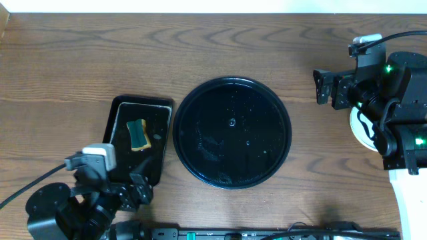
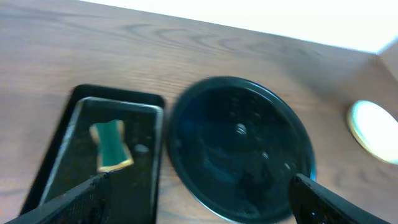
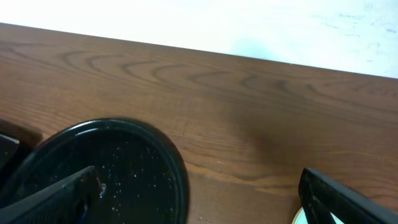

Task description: Clean dirty plates on tray and stack at the side

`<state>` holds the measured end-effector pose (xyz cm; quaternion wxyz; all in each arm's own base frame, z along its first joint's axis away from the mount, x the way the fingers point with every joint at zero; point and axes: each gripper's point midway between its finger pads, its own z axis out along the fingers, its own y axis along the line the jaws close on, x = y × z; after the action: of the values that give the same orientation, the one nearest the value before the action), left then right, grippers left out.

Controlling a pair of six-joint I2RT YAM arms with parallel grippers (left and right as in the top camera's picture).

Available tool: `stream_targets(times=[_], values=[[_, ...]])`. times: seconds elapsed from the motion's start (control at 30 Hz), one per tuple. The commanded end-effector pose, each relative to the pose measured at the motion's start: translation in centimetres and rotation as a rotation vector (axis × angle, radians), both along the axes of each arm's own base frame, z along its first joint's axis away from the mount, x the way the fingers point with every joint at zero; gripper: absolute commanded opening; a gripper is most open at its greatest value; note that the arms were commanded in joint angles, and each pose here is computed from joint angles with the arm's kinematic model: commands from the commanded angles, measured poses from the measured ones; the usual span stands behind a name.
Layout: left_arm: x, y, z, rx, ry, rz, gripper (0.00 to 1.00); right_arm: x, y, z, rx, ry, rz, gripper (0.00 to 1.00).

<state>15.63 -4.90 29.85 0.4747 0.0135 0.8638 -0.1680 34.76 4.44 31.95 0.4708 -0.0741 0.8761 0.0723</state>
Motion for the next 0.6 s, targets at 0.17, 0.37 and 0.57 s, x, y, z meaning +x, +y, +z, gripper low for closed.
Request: stream_targets(times=[0.17, 0.37, 0.57], values=[[-0.3, -0.8, 0.4, 0.045, -0.026, -0.079, 0.9, 0.0, -0.1, 0.4, -0.011, -0.01, 0.0, 0.99], [-0.3, -0.8, 0.4, 0.046, -0.025, -0.078, 0.9, 0.0, -0.1, 0.4, -0.011, -0.01, 0.0, 0.99], [-0.1, 0.0, 0.2, 0.075, -0.022, -0.041, 0.9, 0.0, -0.1, 0.4, -0.011, -0.01, 0.0, 0.99]])
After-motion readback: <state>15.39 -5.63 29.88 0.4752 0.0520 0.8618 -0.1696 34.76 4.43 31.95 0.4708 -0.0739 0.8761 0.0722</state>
